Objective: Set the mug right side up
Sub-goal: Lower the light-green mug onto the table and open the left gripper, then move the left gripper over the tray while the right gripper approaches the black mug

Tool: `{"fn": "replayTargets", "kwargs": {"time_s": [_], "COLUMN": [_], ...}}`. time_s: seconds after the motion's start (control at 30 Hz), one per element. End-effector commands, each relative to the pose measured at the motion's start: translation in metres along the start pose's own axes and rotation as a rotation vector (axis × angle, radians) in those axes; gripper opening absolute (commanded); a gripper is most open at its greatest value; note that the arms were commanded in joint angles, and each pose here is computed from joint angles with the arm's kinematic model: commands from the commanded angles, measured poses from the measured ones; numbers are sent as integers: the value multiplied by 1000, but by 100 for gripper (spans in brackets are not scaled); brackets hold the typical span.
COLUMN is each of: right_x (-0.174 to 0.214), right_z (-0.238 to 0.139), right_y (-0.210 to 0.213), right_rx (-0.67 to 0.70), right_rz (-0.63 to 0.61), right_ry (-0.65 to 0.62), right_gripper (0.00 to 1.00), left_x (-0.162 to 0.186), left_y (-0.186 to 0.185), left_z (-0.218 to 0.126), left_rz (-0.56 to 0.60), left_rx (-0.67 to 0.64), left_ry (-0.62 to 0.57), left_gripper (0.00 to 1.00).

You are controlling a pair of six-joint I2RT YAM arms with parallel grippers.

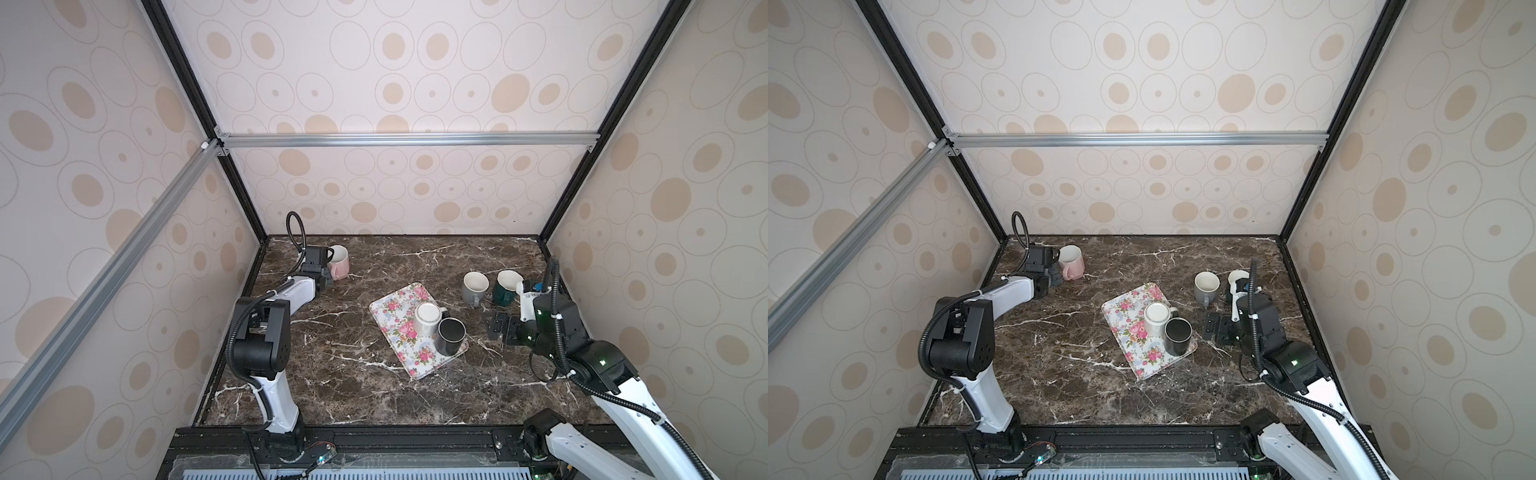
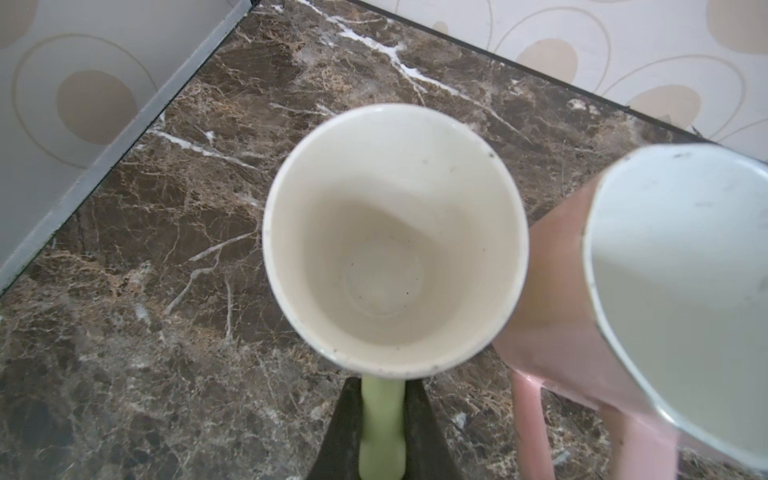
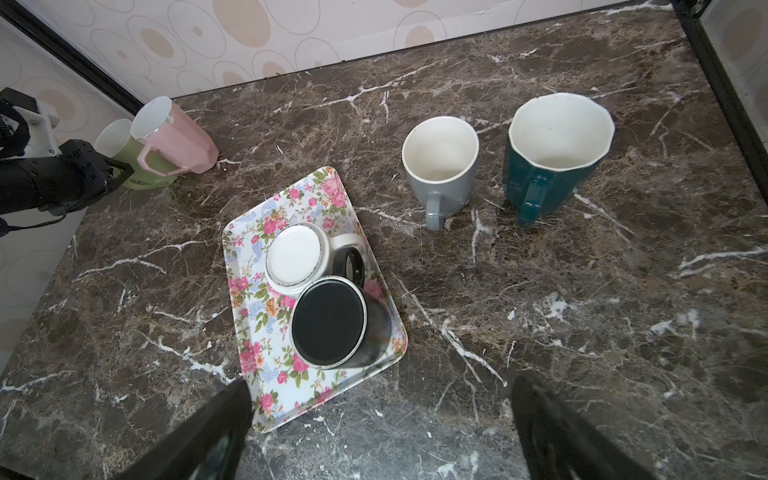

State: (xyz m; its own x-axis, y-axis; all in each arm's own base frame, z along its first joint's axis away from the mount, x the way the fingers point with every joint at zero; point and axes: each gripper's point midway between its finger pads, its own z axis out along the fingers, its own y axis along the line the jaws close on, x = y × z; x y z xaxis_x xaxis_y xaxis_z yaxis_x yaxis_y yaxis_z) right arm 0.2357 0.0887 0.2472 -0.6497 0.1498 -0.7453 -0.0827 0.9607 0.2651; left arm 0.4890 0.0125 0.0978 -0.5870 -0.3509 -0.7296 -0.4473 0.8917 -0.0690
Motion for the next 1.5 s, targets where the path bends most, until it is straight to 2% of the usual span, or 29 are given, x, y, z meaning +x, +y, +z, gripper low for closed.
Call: {"fn": "replayTargets", "kwargs": {"time_s": [0.0, 0.03, 0.07, 0.13, 0.17, 0.3, 0.47, 0.53, 0.67, 0.97, 1.13, 1.23, 1.37, 1.47], "right_x": [-5, -4, -4, -3, -1, 1, 6, 9, 17, 41, 69, 89, 106, 113], "right_z": [-6, -6, -7, -7, -6, -6, -5, -2, 9, 32, 42, 50, 56, 58], "right_y": [-2, -2, -2, -2, -4, -6, -10, -10, -9, 10, 8, 2, -3, -5], "right_rx": [11, 13, 11, 13, 24, 30, 56, 63, 74, -33, -54, -47, -43, -37], "right_rz": [1, 2, 3, 2, 4, 6, 1, -21, -51, -44, -28, -9, 9, 19], "right_ry": [-10, -8, -8, -3, 5, 12, 43, 71, 150, 278, 343, 379, 406, 417], "right_gripper": [100, 100, 100, 100, 100, 100, 100, 100, 100, 99, 95, 90, 87, 87], "left_x": [-45, -46, -45, -45, -45, -45, -46, -45, -43, -34, -33, -24, 3, 34], "left_y": [-7, -6, -5, -2, -1, 0, 1, 2, 5, 8, -13, -26, -51, -78], "left_z": [-9, -11, -11, -11, -12, -16, -25, -30, -41, -73, -114, -131, -154, -170], "left_rz": [-56, -57, -58, -53, -51, -50, -59, -63, -64, -93, -81, -56, 59, 109], "left_rx": [13, 11, 8, -9, -13, -12, 5, 8, 17, 55, 136, 194, 223, 335], "left_ry": [-122, -125, -124, -122, -122, -119, -129, -127, -127, -141, -214, -220, -207, -185], "left_gripper": [0, 2, 11, 41, 50, 75, 87, 96, 98, 98, 98, 98, 98, 98]}}
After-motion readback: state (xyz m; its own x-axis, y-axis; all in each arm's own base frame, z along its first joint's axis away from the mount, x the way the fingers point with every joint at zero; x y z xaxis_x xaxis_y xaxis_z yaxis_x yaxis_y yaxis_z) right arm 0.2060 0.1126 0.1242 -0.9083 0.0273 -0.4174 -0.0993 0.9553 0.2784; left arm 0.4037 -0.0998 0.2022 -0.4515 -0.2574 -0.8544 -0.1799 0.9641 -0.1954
